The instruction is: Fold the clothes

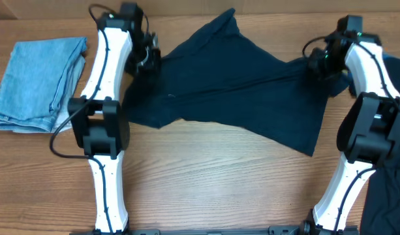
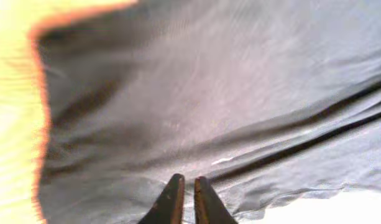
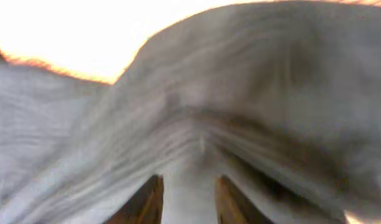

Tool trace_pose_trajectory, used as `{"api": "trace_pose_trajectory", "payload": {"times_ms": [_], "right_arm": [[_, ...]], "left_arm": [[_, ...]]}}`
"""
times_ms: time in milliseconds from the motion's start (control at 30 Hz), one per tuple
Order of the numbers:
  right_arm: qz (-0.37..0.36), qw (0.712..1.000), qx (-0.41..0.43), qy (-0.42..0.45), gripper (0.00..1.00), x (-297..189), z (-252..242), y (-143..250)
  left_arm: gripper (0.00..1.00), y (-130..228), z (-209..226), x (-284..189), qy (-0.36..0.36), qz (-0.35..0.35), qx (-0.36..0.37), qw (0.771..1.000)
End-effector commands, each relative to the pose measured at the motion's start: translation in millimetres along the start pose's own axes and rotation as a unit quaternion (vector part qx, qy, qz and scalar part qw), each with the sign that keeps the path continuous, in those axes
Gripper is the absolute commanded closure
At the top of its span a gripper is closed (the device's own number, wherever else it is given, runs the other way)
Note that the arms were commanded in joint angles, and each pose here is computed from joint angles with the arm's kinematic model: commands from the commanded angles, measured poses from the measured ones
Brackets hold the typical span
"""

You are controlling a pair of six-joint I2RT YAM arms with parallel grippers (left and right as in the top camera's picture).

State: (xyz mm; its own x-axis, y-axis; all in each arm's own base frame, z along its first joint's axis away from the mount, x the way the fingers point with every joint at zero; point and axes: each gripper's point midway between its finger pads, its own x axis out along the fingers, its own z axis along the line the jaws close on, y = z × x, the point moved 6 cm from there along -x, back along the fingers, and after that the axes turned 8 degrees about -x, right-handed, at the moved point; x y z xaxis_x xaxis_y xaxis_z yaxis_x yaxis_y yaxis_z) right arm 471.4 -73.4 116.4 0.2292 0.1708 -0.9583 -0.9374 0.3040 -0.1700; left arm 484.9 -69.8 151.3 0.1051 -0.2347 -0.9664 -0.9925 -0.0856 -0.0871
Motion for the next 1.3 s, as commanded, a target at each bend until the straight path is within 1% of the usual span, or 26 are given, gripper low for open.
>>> {"api": "trace_pose_trajectory", "payload": {"times_ms": [0,33,100,167,267,400,500,567,633,700,767,900,1033,1133,1167,1267], "right_arm": [[0.04,0.999,-0.001,-0.015,0.96,-31.0,15.9,19.4],[0.069,0.998,0.003,-0.011,0.96,-31.5,17.5,30.5],[0.101,0.995,0.005,-0.008,0.96,-32.1,21.9,42.8],[0.14,0.99,0.003,-0.022,0.96,-30.8,36.4,58.9],[0.181,0.983,-0.037,-0.013,0.96,-12.6,67.6,84.2],[0.174,0.978,-0.108,0.033,0.96,18.2,97.7,102.7],[0.133,0.981,-0.139,0.03,0.96,48.4,109.3,103.6],[0.119,0.98,-0.159,0.024,0.96,61.5,107.6,104.1],[0.122,0.976,-0.177,0.022,0.96,69.1,104.0,109.3],[0.156,0.972,-0.172,0.031,0.96,77.3,93.9,128.1],[0.216,0.965,-0.143,0.049,0.96,82.1,79.1,157.9],[0.323,0.937,-0.099,0.083,0.96,87.2,50.8,218.4],[0.368,0.92,-0.088,0.097,0.96,80.4,42.2,238.9],[0.359,0.924,-0.09,0.096,0.96,82.9,42.8,236.0],[0.356,0.925,-0.091,0.094,0.96,83.0,43.3,235.2],[0.324,0.938,-0.102,0.062,0.96,73.7,55.1,223.6]], "left_arm": [[0.9,-2.4,-9.2,-26.8,-0.012,-0.033,0.048,0.998],[0.94,-2.2,-8.9,-24.6,-0.012,-0.031,0.057,0.998],[0.96,-3.2,-8.6,-22.6,-0.012,-0.032,0.061,0.998],[0.94,-6.0,-5.7,-19.0,-0.023,-0.036,0.063,0.997],[0.92,-7.6,-0.6,-5.2,-0.034,-0.026,0.06,0.997],[0.93,-8.7,2.9,10.8,-0.036,-0.015,0.058,0.998],[0.93,-11.1,2.8,11.6,-0.035,-0.02,0.061,0.997],[0.92,-11.3,2.8,11.6,-0.035,-0.021,0.064,0.997],[0.92,-12.7,2.6,11.5,-0.035,-0.024,0.065,0.997],[0.91,-13.4,2.8,11.5,-0.036,-0.026,0.065,0.997],[0.91,-13.8,2.7,11.4,-0.036,-0.027,0.066,0.997],[0.91,-15.0,2.5,11.4,-0.035,-0.031,0.067,0.997],[0.91,-14.8,2.6,11.4,-0.036,-0.03,0.07,0.996],[0.92,-13.8,2.6,11.4,-0.035,-0.027,0.069,0.997],[0.96,-10.5,2.7,11.6,-0.035,-0.018,0.068,0.997],[0.96,3.8,1.9,13.7,-0.037,0.019,0.064,0.997]]}}
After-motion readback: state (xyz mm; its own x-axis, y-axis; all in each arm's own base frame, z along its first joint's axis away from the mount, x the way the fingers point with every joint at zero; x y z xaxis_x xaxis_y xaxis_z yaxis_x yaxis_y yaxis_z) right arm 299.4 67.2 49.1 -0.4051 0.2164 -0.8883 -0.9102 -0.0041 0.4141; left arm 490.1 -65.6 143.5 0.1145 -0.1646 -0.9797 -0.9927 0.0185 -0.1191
